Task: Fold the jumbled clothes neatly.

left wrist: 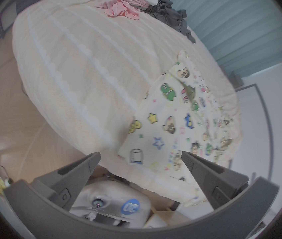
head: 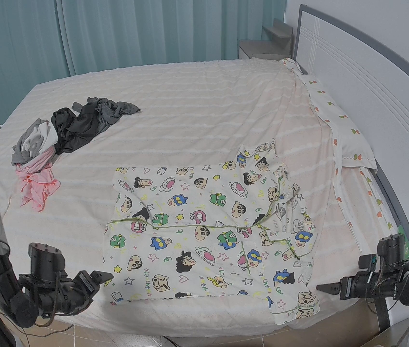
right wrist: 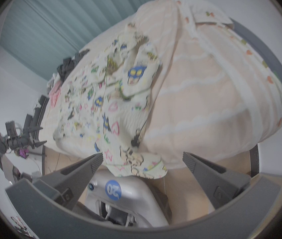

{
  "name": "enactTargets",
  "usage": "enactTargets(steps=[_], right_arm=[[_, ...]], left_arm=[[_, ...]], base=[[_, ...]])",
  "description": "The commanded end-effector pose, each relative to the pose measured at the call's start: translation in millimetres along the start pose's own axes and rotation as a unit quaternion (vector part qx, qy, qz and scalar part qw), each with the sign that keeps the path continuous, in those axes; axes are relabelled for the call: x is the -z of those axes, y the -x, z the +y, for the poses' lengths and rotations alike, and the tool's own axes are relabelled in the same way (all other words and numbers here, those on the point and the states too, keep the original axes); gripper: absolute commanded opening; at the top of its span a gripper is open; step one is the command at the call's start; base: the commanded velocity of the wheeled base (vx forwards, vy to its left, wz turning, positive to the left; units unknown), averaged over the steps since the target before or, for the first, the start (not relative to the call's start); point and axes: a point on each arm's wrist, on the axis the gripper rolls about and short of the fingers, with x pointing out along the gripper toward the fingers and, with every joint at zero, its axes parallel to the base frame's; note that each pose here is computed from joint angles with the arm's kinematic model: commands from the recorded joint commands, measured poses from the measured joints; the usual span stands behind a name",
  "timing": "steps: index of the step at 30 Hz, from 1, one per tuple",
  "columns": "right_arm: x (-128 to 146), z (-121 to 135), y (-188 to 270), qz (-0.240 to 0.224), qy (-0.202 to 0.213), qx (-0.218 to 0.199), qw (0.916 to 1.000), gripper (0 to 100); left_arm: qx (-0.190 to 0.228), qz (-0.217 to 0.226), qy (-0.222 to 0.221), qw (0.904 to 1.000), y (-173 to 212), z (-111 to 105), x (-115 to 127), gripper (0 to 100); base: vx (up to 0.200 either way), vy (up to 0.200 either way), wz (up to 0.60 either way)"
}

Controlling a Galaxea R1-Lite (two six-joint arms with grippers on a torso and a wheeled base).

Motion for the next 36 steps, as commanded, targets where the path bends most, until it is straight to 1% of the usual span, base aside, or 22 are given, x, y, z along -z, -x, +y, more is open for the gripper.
enactTargets(steps=[1,2,4,6,7,9,12,13,14,17,18,19,20,21,22,23,27,28,30,32,33,36], right_arm=[[-41,1,34,-0.153,-0.020,-0.021,0.9878,100],[-51,4,34,-0.173,-0.029,-0.031,0.9840,100],[-77,14,32,-0.220,-0.056,-0.068,0.9715,100],[-99,22,27,-0.245,-0.095,-0.099,0.9598,100],[-113,26,23,-0.256,-0.120,-0.119,0.9518,100],[-133,31,10,-0.262,-0.154,-0.145,0.9416,100],[-155,39,-13,-0.264,-0.173,-0.173,0.9331,100],[-156,39,-15,-0.263,-0.174,-0.173,0.9332,100],[-165,46,-40,-0.253,-0.180,-0.189,0.9317,100],[-169,50,-51,-0.249,-0.186,-0.196,0.9302,100],[-175,55,-69,-0.243,-0.200,-0.207,0.9264,100],[-177,58,-79,-0.236,-0.206,-0.213,0.9255,100],[-176,60,-90,-0.224,-0.210,-0.213,0.9275,100],[-172,63,-106,-0.206,-0.211,-0.210,0.9321,100],[-171,64,-110,-0.203,-0.211,-0.210,0.9330,100],[-172,68,-127,-0.192,-0.211,-0.209,0.9353,100],[-179,70,-151,-0.180,-0.212,-0.205,0.9384,100],[-188,70,-162,-0.177,-0.215,-0.201,0.9391,100],[-196,71,-169,-0.174,-0.218,-0.197,0.9399,100],[-197,71,-169,-0.174,-0.218,-0.197,0.9399,100],[-197,69,-182,-0.161,-0.222,-0.188,0.9430,100],[-194,64,-201,-0.151,-0.229,-0.172,0.9462,100]], left_arm=[[0.105,-0.009,0.053,0.9931,35,-2,-22,100],[0.115,0.005,0.060,0.9915,35,-1,-23,100],[0.135,0.036,0.072,0.9877,36,3,-26,100],[0.149,0.058,0.081,0.9838,37,6,-29,100],[0.157,0.068,0.087,0.9814,37,9,-31,100],[0.164,0.074,0.100,0.9785,38,14,-36,100],[0.172,0.077,0.108,0.9762,40,19,-39,100],[0.172,0.077,0.108,0.9762,40,19,-40,100],[0.171,0.082,0.112,0.9754,39,21,-40,100],[0.171,0.082,0.112,0.9754,39,21,-40,100],[0.171,0.082,0.112,0.9754,39,21,-40,100],[0.171,0.082,0.112,0.9754,39,21,-40,100],[0.171,0.082,0.112,0.9754,39,21,-40,100],[0.170,0.083,0.113,0.9754,39,21,-40,100],[0.170,0.083,0.113,0.9754,39,21,-40,100],[0.170,0.083,0.113,0.9754,39,21,-40,100],[0.169,0.082,0.113,0.9755,39,21,-40,100],[0.169,0.082,0.113,0.9755,39,21,-40,100],[0.169,0.082,0.113,0.9755,39,21,-40,100],[0.169,0.082,0.113,0.9755,39,21,-40,100],[0.169,0.082,0.113,0.9755,39,21,-40,100],[0.169,0.083,0.114,0.9755,39,21,-40,100]], base=[[0.000,0.000,0.00],[0.000,0.000,0.00],[0.000,0.000,0.00],[0.000,0.000,0.00],[0.000,0.000,0.00],[0.000,0.000,0.00],[0.000,0.000,0.00],[0.000,0.000,0.00],[0.000,0.000,0.00],[0.000,0.000,0.00],[0.000,0.000,0.00],[0.000,0.000,0.00],[0.000,0.000,0.00],[0.000,0.000,0.00],[0.000,0.000,0.00],[0.000,0.000,0.00],[0.000,0.000,0.00],[0.000,0.000,0.00],[0.000,0.000,0.00],[0.000,0.000,0.00],[0.000,0.000,0.00],[0.000,0.000,0.00]])
